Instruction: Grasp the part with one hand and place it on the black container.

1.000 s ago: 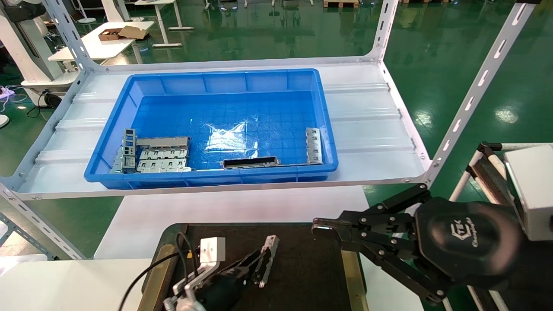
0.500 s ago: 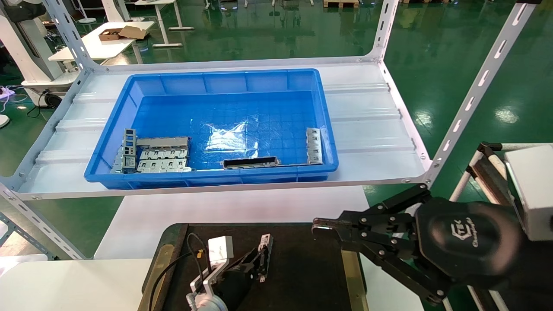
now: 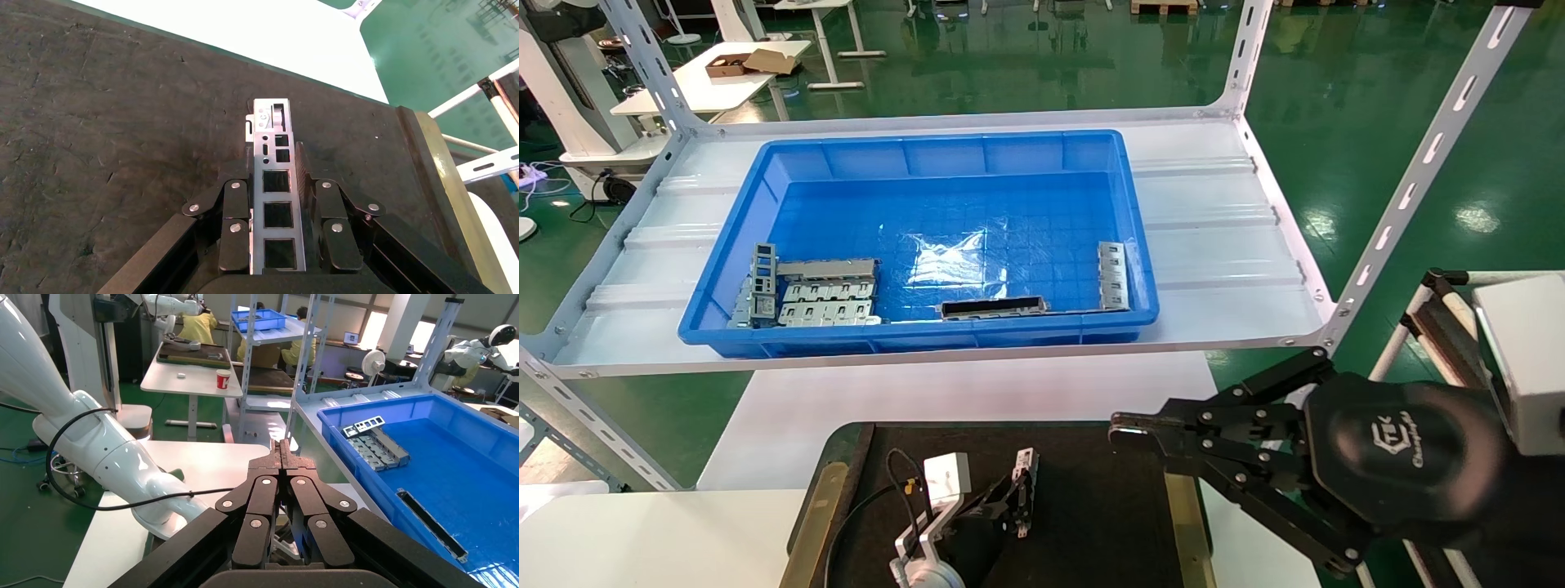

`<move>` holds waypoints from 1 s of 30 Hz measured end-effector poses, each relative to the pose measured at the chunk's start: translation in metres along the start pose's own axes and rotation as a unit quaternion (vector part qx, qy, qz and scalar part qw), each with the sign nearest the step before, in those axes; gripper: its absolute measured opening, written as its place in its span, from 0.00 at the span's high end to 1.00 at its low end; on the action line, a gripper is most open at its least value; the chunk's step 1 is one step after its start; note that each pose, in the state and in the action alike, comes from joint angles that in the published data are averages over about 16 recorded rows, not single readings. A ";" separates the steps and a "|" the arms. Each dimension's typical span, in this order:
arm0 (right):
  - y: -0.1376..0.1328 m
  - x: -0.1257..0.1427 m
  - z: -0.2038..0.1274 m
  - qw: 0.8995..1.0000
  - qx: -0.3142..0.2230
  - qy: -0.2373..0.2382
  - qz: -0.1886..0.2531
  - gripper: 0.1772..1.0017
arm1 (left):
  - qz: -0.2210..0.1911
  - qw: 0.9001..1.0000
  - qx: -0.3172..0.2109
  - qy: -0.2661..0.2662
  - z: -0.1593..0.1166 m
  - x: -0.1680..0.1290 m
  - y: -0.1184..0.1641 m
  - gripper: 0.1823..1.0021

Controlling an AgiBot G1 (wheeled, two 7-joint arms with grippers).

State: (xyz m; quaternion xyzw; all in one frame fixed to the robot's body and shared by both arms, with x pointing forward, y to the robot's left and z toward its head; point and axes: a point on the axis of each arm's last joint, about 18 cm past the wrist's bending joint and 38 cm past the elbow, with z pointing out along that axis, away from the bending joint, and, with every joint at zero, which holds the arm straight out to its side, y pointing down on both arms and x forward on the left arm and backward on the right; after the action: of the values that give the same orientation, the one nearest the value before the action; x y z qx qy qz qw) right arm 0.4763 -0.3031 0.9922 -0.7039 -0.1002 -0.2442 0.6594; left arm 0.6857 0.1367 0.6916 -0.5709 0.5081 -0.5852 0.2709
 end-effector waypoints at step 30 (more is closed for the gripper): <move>0.000 0.000 0.000 1.000 0.000 0.000 0.000 0.74 | 0.045 0.995 0.014 0.086 -0.038 -0.006 -0.026 0.59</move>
State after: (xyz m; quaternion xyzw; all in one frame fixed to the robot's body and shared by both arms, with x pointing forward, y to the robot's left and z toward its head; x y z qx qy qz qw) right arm 0.4763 -0.3031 0.9922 -0.7039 -0.1002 -0.2442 0.6594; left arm 0.6575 0.1615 0.7195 -0.4911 0.5462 -0.6267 0.2603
